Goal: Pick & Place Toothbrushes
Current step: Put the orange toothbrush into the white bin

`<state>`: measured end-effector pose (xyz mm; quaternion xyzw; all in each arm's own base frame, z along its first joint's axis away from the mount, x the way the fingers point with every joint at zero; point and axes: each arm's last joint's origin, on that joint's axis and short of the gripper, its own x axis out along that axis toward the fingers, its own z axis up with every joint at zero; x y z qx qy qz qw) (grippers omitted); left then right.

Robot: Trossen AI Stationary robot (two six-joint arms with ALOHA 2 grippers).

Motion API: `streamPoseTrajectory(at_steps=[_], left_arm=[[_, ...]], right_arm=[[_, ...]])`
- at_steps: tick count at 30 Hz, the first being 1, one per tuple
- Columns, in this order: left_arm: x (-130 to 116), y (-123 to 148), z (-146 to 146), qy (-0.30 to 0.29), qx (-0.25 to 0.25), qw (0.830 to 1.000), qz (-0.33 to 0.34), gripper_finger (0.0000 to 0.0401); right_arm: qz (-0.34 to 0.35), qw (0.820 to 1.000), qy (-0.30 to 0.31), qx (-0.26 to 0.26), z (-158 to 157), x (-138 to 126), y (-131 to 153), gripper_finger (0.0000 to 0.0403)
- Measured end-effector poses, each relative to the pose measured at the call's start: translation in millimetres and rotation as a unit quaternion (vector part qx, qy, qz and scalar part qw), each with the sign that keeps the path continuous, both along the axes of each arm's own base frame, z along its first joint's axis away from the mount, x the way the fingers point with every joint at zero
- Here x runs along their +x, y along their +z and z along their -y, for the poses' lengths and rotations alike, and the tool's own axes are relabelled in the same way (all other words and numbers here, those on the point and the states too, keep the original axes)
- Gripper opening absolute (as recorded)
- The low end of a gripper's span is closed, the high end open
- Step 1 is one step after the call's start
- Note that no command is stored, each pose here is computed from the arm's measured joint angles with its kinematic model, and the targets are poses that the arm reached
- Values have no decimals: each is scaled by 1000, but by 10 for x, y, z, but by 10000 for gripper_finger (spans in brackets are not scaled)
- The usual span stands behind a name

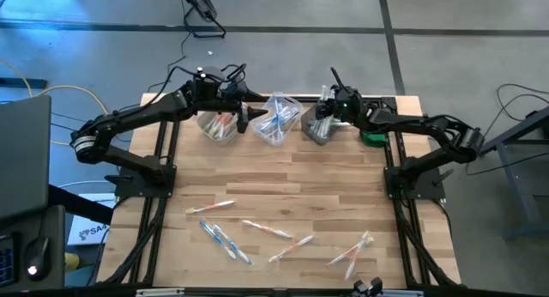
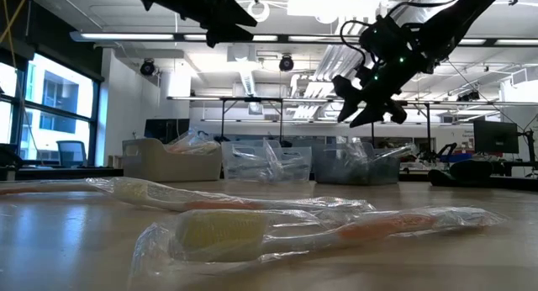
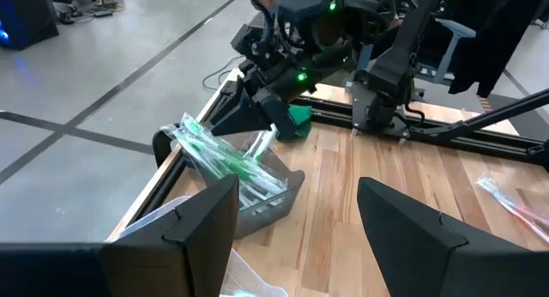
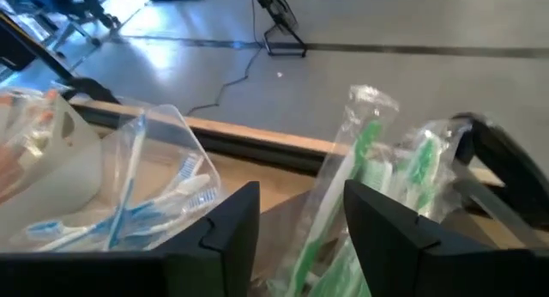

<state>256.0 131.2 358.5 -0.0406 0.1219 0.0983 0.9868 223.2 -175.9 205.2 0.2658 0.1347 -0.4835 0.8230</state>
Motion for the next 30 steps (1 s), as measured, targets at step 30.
streamPoseTrajectory(at_steps=[30], left_arm=[[-1, -2, -14, 23, 2, 1000, -2, 234]], right_arm=[[141, 938, 286, -137, -560, -112, 854, 28]])
